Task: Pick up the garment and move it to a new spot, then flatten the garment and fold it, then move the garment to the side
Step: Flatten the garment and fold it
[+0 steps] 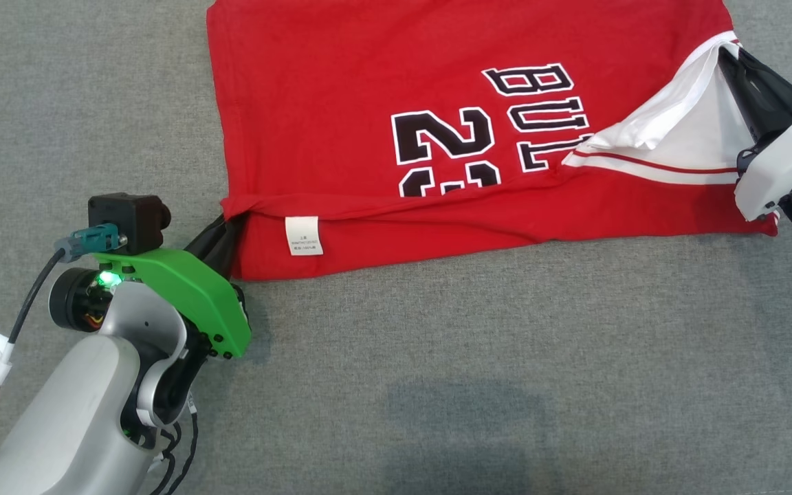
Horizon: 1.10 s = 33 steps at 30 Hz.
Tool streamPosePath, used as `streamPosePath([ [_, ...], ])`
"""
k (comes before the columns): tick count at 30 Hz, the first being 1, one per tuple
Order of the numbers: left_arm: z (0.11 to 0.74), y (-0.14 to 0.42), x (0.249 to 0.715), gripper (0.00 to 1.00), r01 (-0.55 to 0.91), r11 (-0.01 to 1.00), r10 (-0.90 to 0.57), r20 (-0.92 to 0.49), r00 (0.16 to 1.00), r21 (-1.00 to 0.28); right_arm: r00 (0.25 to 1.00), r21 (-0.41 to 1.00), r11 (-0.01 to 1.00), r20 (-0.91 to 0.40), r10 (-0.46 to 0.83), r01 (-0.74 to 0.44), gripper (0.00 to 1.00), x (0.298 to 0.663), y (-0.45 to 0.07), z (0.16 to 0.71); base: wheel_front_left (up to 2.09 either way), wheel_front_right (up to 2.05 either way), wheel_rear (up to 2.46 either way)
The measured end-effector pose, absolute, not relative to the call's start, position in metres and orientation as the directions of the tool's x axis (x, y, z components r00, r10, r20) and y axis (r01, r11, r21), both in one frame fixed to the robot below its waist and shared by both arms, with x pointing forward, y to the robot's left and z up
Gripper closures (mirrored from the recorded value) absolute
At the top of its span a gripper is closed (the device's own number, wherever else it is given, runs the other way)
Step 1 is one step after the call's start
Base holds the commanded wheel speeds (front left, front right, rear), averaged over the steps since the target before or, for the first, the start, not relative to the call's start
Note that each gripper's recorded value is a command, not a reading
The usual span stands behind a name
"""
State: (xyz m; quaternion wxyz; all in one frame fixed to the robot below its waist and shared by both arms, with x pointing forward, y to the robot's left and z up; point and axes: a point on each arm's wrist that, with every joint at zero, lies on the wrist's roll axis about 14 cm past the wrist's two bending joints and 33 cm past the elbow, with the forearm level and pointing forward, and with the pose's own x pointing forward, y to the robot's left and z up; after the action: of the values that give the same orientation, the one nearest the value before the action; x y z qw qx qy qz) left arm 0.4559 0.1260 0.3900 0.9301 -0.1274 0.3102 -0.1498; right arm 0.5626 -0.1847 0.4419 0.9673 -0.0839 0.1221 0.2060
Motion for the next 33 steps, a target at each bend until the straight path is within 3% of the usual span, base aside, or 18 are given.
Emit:
streamPosePath([
  [1, 0.389, 0.126, 0.456, 1.00, 0.199, 0.923, -0.357, -0.542, 0.761, -0.329, 0.888, -0.120, 0.901, -0.264, 0.376, -0.417, 0.55, 0.564, -0.186, 0.443, 0.00, 0.00, 0.00],
  [2, 0.388, 0.126, 0.455, 0.82, 0.198, 0.923, -0.357, -0.546, 0.758, -0.329, 0.891, -0.128, 0.901, -0.259, 0.373, -0.414, 0.00, 0.565, -0.187, 0.443, 0.00, 0.00, 0.00],
  [3, 0.387, 0.126, 0.455, 0.62, 0.195, 0.925, -0.354, -0.548, 0.758, -0.328, 0.891, -0.126, 0.904, -0.272, 0.363, -0.408, 0.00, 0.565, -0.189, 0.441, 0.00, 0.00, 0.00],
  [4, 0.387, 0.126, 0.455, 0.00, 0.194, 0.925, -0.353, -0.549, 0.758, -0.327, 0.889, -0.125, 0.905, -0.282, 0.361, -0.407, 0.00, 0.564, -0.189, 0.439, 0.00, 0.00, 0.00],
  [10, 0.393, 0.131, 0.445, 0.00, 0.195, 0.928, -0.348, -0.553, 0.757, -0.316, 0.889, -0.112, 0.915, -0.307, 0.339, -0.387, 0.00, 0.557, -0.200, 0.447, 0.00, 0.00, 0.00],
  [18, 0.387, 0.132, 0.415, 0.00, 0.147, 0.913, -0.366, -0.608, 0.705, -0.380, 0.743, -0.002, 0.921, -0.591, 0.314, -0.390, 0.00, 0.487, -0.221, 0.407, 0.00, 0.00, 0.00],
  [28, 0.370, 0.110, 0.417, 0.00, 0.165, 0.875, -0.448, -0.633, 0.631, -0.455, 0.662, 0.063, 0.930, -0.685, 0.305, -0.363, 0.00, 0.477, -0.210, 0.378, 0.00, 0.00, 0.00],
  [29, 0.370, 0.106, 0.416, 0.22, 0.175, 0.870, -0.462, -0.634, 0.620, -0.462, 0.657, 0.070, 0.928, -0.687, 0.311, -0.366, 0.00, 0.477, -0.207, 0.377, 0.00, 0.00, 0.00],
  [30, 0.369, 0.104, 0.414, 0.64, 0.182, 0.866, -0.470, -0.636, 0.612, -0.466, 0.654, 0.076, 0.927, -0.687, 0.316, -0.368, 0.14, 0.477, -0.204, 0.377, 0.00, 0.00, 0.00],
  [31, 0.369, 0.103, 0.413, 1.00, 0.184, 0.863, -0.477, -0.637, 0.606, -0.471, 0.655, 0.085, 0.928, -0.685, 0.319, -0.362, 0.78, 0.478, -0.203, 0.378, 0.00, 0.00, 0.00],
  [32, 0.368, 0.102, 0.412, 1.00, 0.189, 0.860, -0.483, -0.639, 0.598, -0.474, 0.655, 0.095, 0.929, -0.684, 0.322, -0.358, 1.00, 0.478, -0.201, 0.379, 0.00, 0.00, 0.00],
  [33, 0.367, 0.099, 0.407, 1.00, 0.200, 0.852, -0.501, -0.644, 0.578, -0.484, 0.652, 0.110, 0.929, -0.683, 0.329, -0.353, 1.00, 0.477, -0.199, 0.380, 0.00, 0.00, 0.00],
])
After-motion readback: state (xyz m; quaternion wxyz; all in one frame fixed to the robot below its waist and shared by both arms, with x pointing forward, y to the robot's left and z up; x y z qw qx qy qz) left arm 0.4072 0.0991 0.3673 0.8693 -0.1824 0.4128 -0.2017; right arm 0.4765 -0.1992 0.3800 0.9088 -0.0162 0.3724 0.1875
